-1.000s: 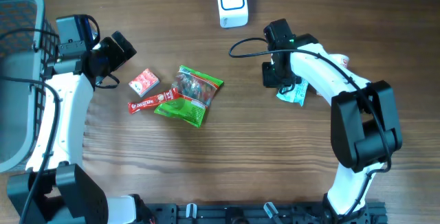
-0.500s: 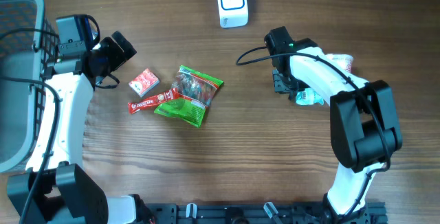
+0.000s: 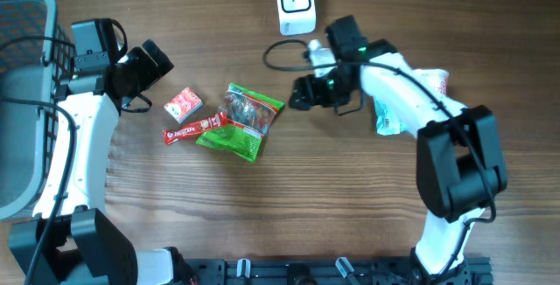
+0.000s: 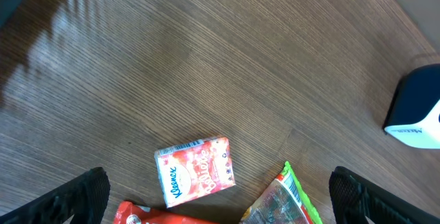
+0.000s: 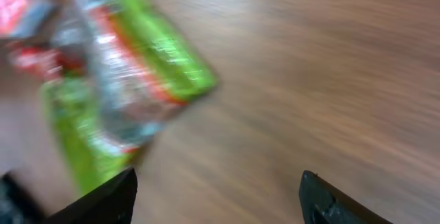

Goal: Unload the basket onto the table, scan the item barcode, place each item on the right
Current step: 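Move the right gripper to the green snack bag and grasp it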

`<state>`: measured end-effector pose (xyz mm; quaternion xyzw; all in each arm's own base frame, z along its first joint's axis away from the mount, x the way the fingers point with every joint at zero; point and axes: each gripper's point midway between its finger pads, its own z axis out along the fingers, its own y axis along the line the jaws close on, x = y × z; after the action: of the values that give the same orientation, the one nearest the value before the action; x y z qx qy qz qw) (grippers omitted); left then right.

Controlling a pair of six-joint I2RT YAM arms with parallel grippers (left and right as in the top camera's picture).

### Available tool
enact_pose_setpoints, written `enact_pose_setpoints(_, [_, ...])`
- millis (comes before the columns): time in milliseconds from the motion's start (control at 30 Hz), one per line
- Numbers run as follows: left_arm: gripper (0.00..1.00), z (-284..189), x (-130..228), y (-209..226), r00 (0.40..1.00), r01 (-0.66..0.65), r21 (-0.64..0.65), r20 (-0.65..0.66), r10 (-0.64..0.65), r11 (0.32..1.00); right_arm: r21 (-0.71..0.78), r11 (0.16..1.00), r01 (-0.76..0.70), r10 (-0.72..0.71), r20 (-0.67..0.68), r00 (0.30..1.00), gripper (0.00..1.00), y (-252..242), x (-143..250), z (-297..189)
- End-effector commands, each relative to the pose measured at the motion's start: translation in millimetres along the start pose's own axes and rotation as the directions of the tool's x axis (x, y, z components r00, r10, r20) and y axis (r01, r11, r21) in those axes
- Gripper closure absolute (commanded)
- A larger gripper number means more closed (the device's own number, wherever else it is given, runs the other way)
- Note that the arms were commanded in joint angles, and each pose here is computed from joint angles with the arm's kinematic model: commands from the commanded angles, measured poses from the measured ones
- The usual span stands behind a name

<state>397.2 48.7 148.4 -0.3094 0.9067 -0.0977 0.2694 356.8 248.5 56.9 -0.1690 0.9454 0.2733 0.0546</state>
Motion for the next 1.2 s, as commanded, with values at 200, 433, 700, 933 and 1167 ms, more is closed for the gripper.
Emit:
enact_pose_setpoints(200, [0.0, 0, -2, 2, 1.0, 0.0, -0.007, 0.008, 0.0, 1.0, 0.197, 0.974, -0.108, 0.103, 0.035, 0.994, 0.47, 76, 25, 39])
enact_pose_setpoints(433, [0.0, 0, -2, 2, 1.0, 0.0, -0.007, 0.008, 0.0, 1.0, 0.243, 0.869, -0.43, 0.396, 0.177, 0.901, 0.46, 100, 39, 52])
enact_pose_setpoints(700, [0.0, 0, -2, 2, 1.0, 0.0, -0.007, 0.008, 0.0, 1.0, 0.193, 0.662, -0.725, 0.671, 0.279, 0.687, 0.46, 89, 52, 63])
enact_pose_setpoints(933, [0.0, 0, -2, 2, 1.0, 0.0, -0.007, 0.008, 0.0, 1.0, 0.12, 0.687, -0.717, 0.688, 0.211, 0.694, 0.51, 92, 66, 90])
enact_pose_setpoints(1167, [0.0, 0, -2, 2, 1.0, 0.0, -0.007, 0.008, 0.0, 1.0, 0.246, 0.903, -0.352, 0.326, 0.141, 0.935, 0.96, 69, 70, 78])
